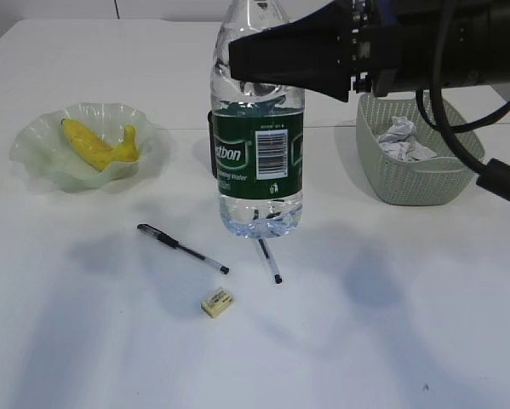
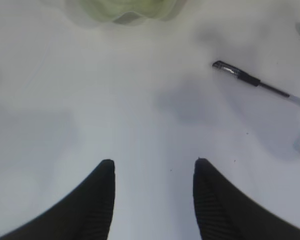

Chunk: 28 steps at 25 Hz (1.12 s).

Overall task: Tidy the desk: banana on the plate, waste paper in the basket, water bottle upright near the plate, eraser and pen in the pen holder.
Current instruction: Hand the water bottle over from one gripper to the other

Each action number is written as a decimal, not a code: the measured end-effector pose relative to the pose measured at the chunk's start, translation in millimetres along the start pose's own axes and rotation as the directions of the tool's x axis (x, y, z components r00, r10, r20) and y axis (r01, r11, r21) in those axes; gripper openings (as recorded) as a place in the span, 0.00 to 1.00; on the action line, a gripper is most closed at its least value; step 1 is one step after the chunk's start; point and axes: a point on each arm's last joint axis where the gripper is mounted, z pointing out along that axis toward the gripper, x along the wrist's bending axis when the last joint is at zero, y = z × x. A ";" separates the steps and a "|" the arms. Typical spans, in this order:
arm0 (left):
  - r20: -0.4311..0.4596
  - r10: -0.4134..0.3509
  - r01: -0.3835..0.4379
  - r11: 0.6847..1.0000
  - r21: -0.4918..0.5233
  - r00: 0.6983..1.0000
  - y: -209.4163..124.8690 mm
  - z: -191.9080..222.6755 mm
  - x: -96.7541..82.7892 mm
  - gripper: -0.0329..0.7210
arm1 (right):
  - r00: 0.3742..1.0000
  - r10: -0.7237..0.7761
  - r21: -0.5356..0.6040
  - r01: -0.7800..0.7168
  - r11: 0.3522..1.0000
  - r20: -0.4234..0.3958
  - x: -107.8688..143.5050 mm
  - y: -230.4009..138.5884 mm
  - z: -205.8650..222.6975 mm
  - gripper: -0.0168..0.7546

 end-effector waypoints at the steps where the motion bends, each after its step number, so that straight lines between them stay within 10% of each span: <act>1: 0.009 -0.010 0.010 1.000 -0.016 1.000 1.4 0.0 -0.8 0.51 | 1.000 0.000 0.000 0.000 1.000 0.002 -0.2 0.0 0.0 0.54; 14: 0.041 -0.055 0.066 0.940 -0.334 0.998 -8.9 31.2 -1.7 0.51 | 1.000 0.010 -0.038 -0.010 0.999 0.011 -1.1 3.4 -0.1 0.54; 28: 0.193 0.226 -0.067 0.798 -0.599 0.955 -20.2 31.3 -64.3 0.51 | 0.997 -0.062 -0.048 0.065 0.997 0.055 -4.7 4.7 -0.3 0.54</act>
